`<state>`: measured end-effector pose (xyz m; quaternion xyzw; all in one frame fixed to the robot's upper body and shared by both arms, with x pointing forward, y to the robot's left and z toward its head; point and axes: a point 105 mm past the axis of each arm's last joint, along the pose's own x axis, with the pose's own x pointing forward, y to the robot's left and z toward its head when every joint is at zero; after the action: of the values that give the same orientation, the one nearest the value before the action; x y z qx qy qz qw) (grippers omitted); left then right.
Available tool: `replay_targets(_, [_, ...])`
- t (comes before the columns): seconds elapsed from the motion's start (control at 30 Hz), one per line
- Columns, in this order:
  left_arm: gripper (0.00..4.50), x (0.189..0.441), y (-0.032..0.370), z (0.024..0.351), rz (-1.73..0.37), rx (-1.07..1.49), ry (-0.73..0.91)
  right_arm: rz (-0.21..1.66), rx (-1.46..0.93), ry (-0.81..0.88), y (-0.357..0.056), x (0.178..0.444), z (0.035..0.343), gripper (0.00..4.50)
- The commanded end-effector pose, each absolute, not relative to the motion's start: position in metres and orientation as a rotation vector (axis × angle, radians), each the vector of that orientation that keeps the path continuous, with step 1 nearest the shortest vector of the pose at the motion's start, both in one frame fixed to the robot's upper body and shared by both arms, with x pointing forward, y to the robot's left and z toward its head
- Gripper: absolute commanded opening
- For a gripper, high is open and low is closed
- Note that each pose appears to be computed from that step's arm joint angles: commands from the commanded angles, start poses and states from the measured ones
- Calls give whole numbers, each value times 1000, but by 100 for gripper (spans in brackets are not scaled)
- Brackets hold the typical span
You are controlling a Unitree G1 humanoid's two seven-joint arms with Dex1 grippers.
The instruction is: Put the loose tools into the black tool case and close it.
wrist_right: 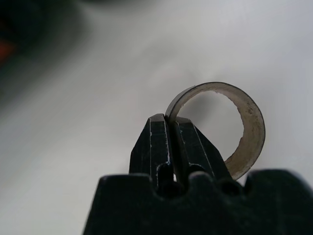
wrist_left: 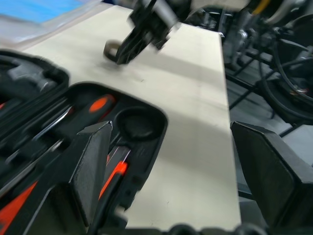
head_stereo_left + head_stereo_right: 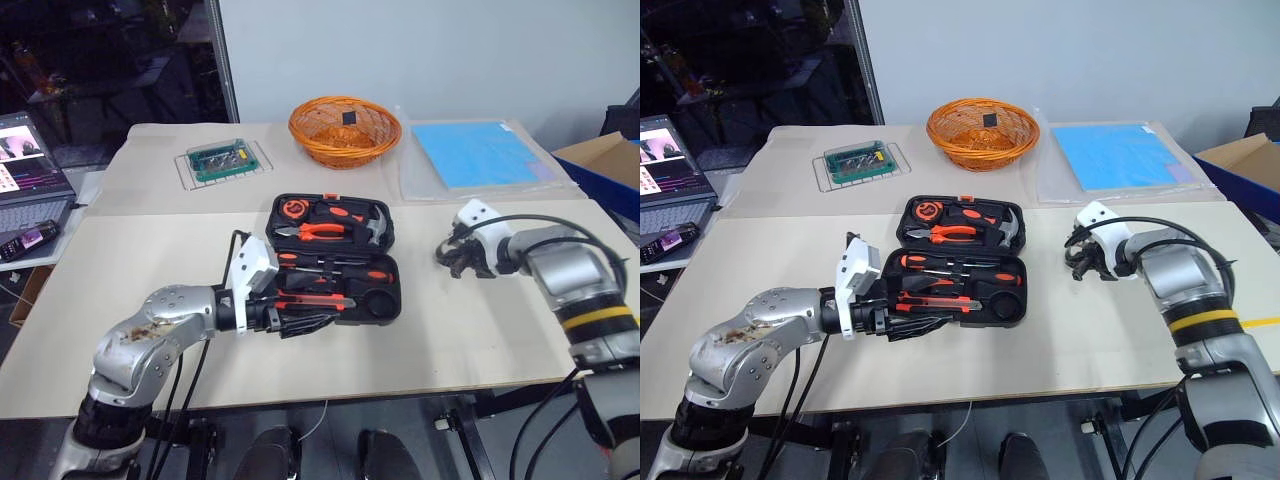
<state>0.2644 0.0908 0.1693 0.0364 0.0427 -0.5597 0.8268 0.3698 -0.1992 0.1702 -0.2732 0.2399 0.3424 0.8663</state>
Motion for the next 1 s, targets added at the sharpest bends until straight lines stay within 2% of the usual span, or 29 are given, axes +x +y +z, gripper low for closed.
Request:
replay_targets(0.03, [414, 259, 107, 168, -1180, 114, 96, 897, -634, 457, -153, 333, 181, 6])
replay_targets(0.23, [414, 256, 120, 169, -1214, 152, 137, 1025, -713, 548, -121, 300, 148, 6])
replay_targets(0.63, [414, 252, 122, 164, -1229, 176, 154, 1075, -671, 653, -111, 296, 116, 6])
replay_targets(0.7, [414, 252, 122, 164, -1225, 174, 154, 1095, -673, 664, -111, 294, 114, 74])
replay_targets(0.77, [414, 252, 122, 163, -1219, 175, 156, 1120, -667, 669, -110, 291, 113, 110])
replay_targets(0.87, [414, 257, 124, 162, -1189, 160, 164, 1143, -640, 617, -108, 292, 129, 212])
replay_targets(1.0, [414, 267, 128, 161, -1143, 140, 167, 1205, -562, 514, -105, 285, 159, 212])
